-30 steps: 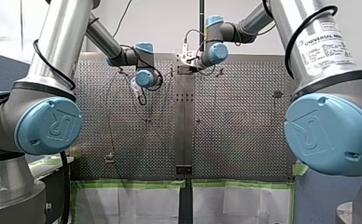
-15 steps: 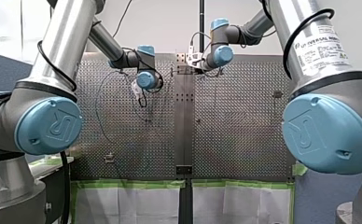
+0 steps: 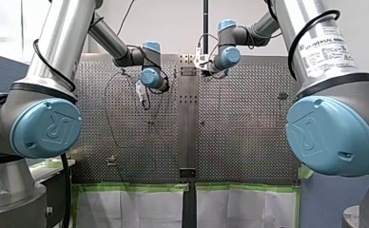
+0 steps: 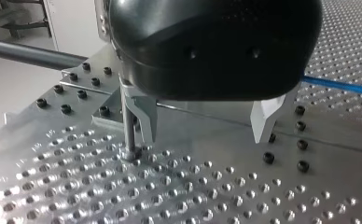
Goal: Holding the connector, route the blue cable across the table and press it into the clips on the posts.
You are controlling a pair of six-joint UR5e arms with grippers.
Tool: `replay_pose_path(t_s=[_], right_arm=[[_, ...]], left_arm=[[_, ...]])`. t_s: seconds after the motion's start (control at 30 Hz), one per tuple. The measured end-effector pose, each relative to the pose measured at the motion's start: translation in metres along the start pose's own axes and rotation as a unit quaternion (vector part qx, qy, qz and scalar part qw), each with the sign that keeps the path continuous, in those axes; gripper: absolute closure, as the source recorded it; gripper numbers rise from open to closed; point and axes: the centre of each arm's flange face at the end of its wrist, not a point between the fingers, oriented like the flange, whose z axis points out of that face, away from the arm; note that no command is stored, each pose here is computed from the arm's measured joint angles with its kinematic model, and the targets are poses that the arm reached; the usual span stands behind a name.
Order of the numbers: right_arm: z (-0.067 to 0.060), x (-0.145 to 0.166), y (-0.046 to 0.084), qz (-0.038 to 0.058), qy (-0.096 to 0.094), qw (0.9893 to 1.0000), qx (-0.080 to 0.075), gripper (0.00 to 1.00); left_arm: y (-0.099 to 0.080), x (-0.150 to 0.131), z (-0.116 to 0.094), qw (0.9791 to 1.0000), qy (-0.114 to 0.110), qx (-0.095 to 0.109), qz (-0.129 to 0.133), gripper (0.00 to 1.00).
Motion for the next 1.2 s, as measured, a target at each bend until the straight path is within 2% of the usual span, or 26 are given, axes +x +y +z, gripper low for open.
replay_pose_path(t_s=[0.23, 0.5, 0.67, 0.83, 1.0, 1.2], right_arm=[[0.0, 0.0, 0.008, 0.0004, -0.001, 1.0, -0.007, 1.0], [0.0, 0.0, 0.015, 0.0009, -0.004, 0.9999, -0.013, 1.0], [0.0, 0.001, 0.016, 0.001, -0.004, 0.9999, -0.014, 1.0], [0.0, 0.001, 0.017, 0.001, -0.004, 0.9999, -0.014, 1.0], [-0.002, 0.002, 0.016, 0.0004, -0.006, 0.9999, -0.014, 1.0], [-0.007, 0.011, 0.015, 0.0003, -0.002, 0.9999, -0.014, 1.0]], left_arm=[[-0.004, -0.01, -0.022, 0.9998, -0.014, 0.008, -0.013, 0.0], [-0.007, -0.011, -0.064, 0.9999, 0.014, 0.004, 0.004, 0.0], [-0.012, -0.015, -0.086, 0.9998, 0.017, 0.004, 0.011, 0.0], [-0.029, -0.033, -0.102, 0.9996, -0.003, 0.021, 0.02, 0.0], [-0.053, -0.057, -0.115, 0.9984, -0.037, 0.033, 0.028, 0.0], [-0.075, -0.057, -0.116, 0.998, -0.033, 0.033, 0.042, 0.0]])
